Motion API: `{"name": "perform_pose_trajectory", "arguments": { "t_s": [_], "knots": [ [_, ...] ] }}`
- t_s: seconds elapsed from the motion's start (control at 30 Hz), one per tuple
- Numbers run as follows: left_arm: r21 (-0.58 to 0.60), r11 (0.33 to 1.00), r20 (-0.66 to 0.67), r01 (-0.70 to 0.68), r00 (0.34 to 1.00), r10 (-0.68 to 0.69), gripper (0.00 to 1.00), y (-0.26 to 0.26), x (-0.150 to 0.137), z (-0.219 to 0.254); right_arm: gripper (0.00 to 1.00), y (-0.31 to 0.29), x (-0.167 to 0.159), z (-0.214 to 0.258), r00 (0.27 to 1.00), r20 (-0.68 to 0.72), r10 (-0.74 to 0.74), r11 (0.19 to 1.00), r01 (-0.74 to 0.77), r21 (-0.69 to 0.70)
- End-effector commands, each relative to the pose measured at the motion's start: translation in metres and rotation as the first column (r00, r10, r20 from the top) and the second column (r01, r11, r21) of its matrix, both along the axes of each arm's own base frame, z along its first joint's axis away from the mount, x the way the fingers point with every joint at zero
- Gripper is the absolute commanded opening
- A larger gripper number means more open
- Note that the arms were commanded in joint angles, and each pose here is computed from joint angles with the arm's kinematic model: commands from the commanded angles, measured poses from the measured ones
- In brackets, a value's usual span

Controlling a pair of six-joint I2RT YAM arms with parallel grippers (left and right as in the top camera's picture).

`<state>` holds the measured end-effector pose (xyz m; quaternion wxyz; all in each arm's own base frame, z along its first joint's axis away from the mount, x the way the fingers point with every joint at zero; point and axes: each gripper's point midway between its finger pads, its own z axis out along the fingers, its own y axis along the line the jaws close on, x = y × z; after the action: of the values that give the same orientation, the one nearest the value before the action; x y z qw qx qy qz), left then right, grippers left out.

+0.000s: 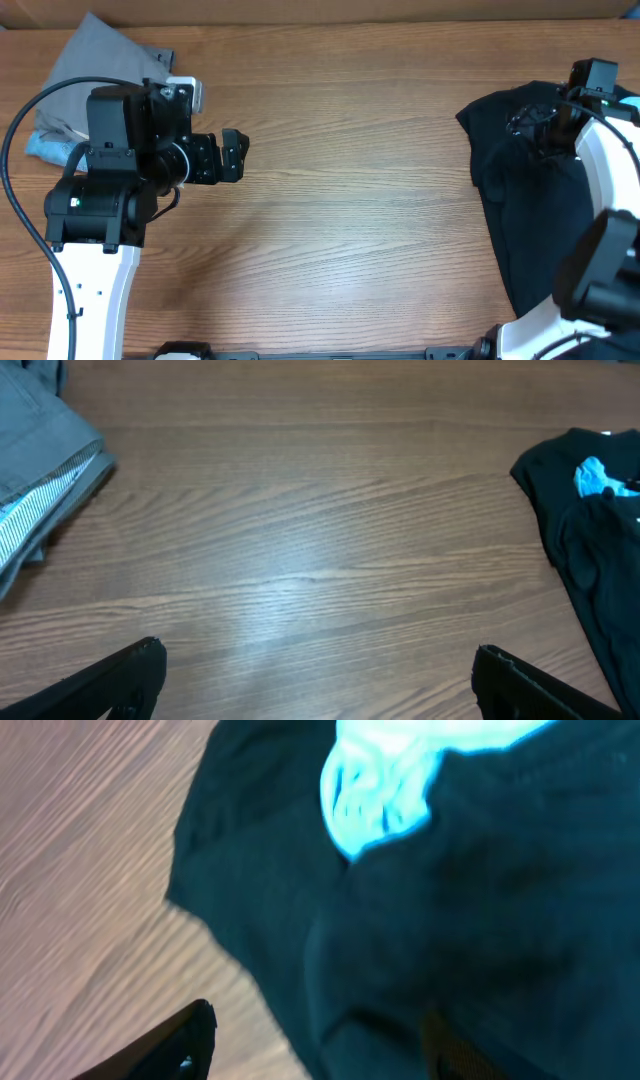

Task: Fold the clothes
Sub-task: 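Reach the right gripper to the black Nike T-shirt on the pile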

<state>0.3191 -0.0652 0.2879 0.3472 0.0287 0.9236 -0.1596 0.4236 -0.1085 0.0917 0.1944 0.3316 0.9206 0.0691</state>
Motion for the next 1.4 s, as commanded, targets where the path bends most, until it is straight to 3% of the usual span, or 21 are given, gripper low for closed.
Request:
{"name": "perform_pose_trajectory", "arguments": {
  "t_s": [0.0, 0.33, 0.43, 0.63, 0.83, 0.9, 1.1, 1.23, 1.37],
  "knots": [
    [-0.014, 1.000, -0.003, 0.023, 1.000, -0.023, 1.00, -0.006, -0.002, 0.005, 0.69, -0.006, 0.013, -0.016, 1.000, 0.004, -0.016, 1.000, 0.017, -0.013],
    [0.008, 1.000, -0.113, 0.024, 0.993, -0.023, 1.00, -0.003, -0.018, -0.015, 0.66, -0.032, 0.021, -0.056, 0.996, -0.039, -0.078, 0.990, 0.073, -0.122],
    [0.018, 1.000, -0.138, 0.018, 0.990, -0.015, 1.00, -0.001, -0.019, -0.021, 0.52, -0.033, 0.025, -0.058, 0.996, -0.029, -0.079, 0.989, 0.075, -0.125],
    [0.019, 1.000, -0.177, 0.019, 0.984, -0.015, 1.00, -0.001, -0.016, -0.031, 0.46, -0.038, 0.019, -0.072, 0.990, -0.068, -0.120, 0.984, 0.110, -0.139],
    [0.020, 1.000, -0.216, 0.020, 0.976, -0.015, 0.97, -0.002, -0.012, -0.042, 0.21, -0.040, 0.015, -0.075, 0.989, -0.085, -0.122, 0.984, 0.110, -0.138],
    [0.021, 1.000, -0.223, 0.020, 0.975, -0.015, 0.96, -0.002, -0.011, -0.044, 0.06, -0.043, 0.013, -0.073, 0.988, -0.087, -0.129, 0.984, 0.117, -0.133],
    [0.022, 1.000, -0.238, 0.021, 0.971, -0.015, 0.91, -0.002, -0.011, -0.047, 0.04, -0.055, 0.014, -0.028, 0.990, -0.038, -0.137, 0.980, 0.130, -0.150],
    [0.025, 0.999, -0.239, 0.026, 0.971, -0.020, 0.81, -0.002, -0.012, -0.048, 0.04, -0.049, 0.024, 0.027, 0.997, 0.072, -0.027, 0.984, 0.040, -0.172],
    [0.025, 0.999, -0.238, 0.026, 0.971, -0.020, 0.79, -0.002, -0.012, -0.047, 0.04, -0.025, 0.032, 0.086, 0.970, 0.224, 0.099, 0.987, -0.067, -0.147]
  ]
}}
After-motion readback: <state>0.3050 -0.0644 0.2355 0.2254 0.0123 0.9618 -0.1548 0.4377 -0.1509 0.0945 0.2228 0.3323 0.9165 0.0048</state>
